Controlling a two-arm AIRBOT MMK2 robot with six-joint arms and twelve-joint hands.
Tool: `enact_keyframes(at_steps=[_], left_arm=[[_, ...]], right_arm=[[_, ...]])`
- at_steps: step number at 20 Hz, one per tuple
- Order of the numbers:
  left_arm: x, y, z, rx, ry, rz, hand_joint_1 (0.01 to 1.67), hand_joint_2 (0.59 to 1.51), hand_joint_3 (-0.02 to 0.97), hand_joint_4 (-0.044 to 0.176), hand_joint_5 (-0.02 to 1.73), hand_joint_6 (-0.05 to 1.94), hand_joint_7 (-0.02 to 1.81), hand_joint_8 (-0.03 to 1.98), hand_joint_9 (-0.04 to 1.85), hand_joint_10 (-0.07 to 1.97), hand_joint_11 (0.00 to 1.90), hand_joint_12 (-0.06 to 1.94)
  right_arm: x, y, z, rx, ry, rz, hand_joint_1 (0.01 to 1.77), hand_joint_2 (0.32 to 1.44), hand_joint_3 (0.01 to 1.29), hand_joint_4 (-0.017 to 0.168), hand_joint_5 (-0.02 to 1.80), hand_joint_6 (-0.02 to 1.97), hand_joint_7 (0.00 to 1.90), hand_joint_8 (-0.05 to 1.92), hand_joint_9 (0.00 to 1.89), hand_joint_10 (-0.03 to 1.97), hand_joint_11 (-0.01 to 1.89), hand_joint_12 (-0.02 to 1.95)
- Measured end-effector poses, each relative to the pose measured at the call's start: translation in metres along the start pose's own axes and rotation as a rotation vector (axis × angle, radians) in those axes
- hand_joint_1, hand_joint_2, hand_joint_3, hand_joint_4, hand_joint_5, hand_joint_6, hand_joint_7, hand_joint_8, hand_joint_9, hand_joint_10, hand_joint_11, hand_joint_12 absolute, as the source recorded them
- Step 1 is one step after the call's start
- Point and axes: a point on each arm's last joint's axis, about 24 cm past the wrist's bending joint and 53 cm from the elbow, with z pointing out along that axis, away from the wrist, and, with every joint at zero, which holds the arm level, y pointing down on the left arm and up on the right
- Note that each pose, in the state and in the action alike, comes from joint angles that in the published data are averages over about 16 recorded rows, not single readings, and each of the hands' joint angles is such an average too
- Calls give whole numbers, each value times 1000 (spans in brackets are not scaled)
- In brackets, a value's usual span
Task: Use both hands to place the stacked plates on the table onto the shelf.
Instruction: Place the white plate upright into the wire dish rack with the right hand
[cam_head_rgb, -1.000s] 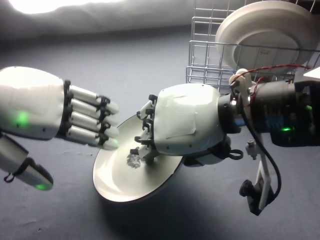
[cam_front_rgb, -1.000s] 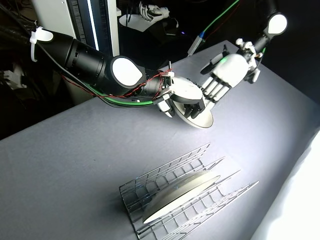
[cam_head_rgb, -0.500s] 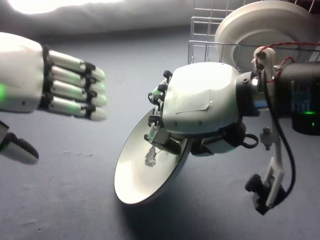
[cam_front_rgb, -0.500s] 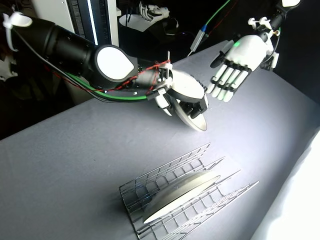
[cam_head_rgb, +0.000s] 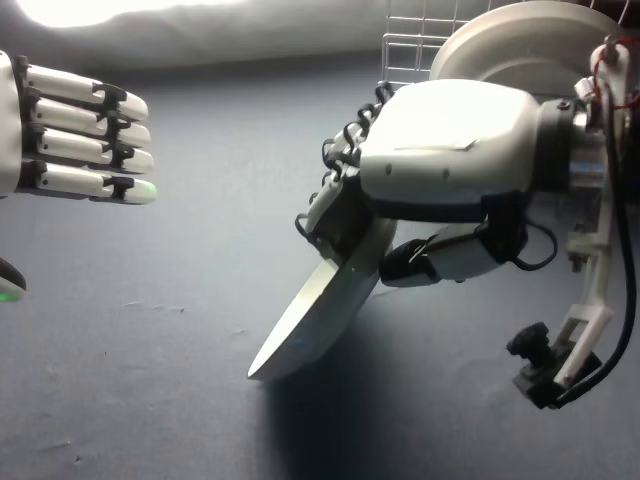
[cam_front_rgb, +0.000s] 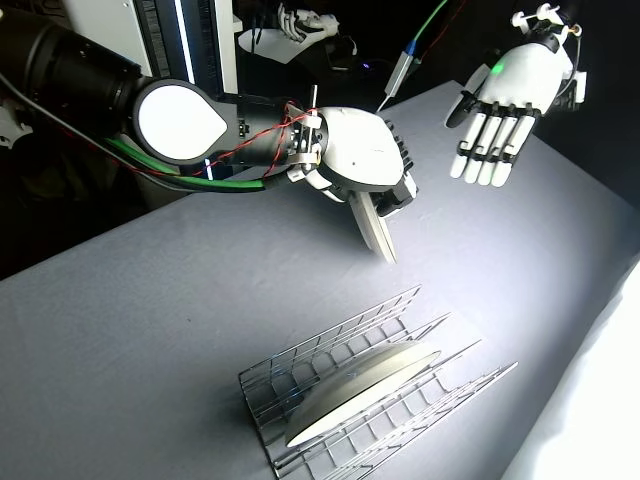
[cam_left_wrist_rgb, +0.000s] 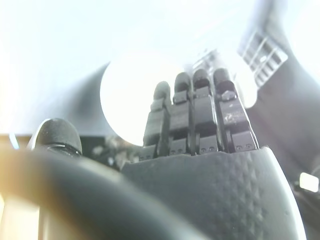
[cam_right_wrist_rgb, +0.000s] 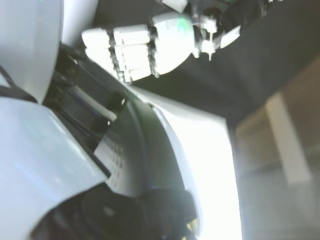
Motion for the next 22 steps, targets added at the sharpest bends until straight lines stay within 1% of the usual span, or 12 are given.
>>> enact_keyframes(at_steps=[5, 12, 17, 22], left_arm=[[1, 9, -4, -37, 2, 9, 19, 1204, 2, 5, 136, 7, 168, 0, 146, 9, 16, 245], [-1, 10, -1, -44, -3, -2, 18, 1204, 0, 5, 136, 6, 175, -1, 152, 9, 17, 245], [-1, 9, 2, -46, 4, -6, 18, 1204, -1, 5, 135, 6, 178, -1, 153, 9, 18, 245], [0, 9, 2, -53, 17, -2, 17, 1204, -2, 5, 134, 6, 177, -1, 150, 9, 18, 248]], right_arm=[[-29, 0, -5, 6, -95, 156, 1357, 1036, 13, -4, 877, 1122, 975, 891, 890, 1221, 614, 1457], [-65, -6, -12, 25, -206, 355, 1361, 1038, 13, -7, 870, 1108, 978, 881, 903, 1217, 613, 1452], [-88, -15, -21, 49, -273, 487, 1366, 1040, 12, -8, 870, 1097, 981, 868, 910, 1215, 618, 1452], [-105, -27, -34, 77, -333, 603, 1370, 1044, 12, -8, 868, 1095, 984, 868, 908, 1216, 625, 1453]])
